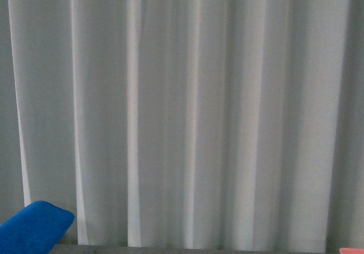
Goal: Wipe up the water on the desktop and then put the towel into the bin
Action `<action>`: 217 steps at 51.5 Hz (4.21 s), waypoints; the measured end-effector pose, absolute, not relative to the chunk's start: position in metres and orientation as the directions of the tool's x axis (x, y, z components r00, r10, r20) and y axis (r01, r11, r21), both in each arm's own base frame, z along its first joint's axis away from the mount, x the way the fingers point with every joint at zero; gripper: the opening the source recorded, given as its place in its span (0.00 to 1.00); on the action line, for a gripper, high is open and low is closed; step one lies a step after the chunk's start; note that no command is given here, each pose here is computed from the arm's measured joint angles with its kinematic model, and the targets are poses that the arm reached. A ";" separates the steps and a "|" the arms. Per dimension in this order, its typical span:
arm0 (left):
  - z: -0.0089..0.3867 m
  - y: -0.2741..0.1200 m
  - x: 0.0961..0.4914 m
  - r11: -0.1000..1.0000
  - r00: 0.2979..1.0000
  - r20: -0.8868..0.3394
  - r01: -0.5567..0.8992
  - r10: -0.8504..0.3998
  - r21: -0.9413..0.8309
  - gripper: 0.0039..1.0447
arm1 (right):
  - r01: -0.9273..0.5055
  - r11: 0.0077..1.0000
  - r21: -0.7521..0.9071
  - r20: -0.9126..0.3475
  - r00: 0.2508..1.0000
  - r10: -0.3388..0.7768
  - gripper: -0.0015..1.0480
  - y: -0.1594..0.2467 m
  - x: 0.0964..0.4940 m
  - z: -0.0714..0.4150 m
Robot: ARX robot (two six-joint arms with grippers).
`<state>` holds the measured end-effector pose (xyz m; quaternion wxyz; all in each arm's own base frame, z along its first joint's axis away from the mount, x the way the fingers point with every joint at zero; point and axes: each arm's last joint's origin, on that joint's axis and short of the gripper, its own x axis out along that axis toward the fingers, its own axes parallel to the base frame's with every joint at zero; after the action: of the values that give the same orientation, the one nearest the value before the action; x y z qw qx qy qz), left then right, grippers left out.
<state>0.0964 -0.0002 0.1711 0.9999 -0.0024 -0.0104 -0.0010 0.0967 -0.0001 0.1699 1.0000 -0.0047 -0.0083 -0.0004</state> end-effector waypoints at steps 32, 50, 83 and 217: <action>0.216 -0.010 0.273 0.959 0.893 -0.449 0.106 0.024 0.262 0.94 | 0.001 1.000 -0.009 0.017 1.000 -0.001 0.93 0.000 0.097 0.170; 0.195 0.004 0.372 0.931 0.877 -0.459 0.039 0.143 0.364 0.94 | 0.001 1.000 -0.009 0.016 1.000 -0.001 0.93 0.000 0.097 0.170; 0.158 0.051 0.400 0.962 0.831 -0.505 -0.118 0.232 0.247 0.94 | 0.001 1.000 -0.009 0.017 1.000 0.000 0.93 0.000 0.097 0.170; 0.311 -0.055 0.290 0.799 0.836 -0.140 0.438 -0.531 -0.413 0.03 | 0.001 1.000 -0.009 0.017 1.000 0.000 0.93 0.000 0.097 0.170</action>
<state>0.2904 -0.0546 0.3113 0.9400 -0.1852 0.1254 -0.2575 0.0967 -0.0001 0.1699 1.0000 -0.0045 -0.0083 -0.0002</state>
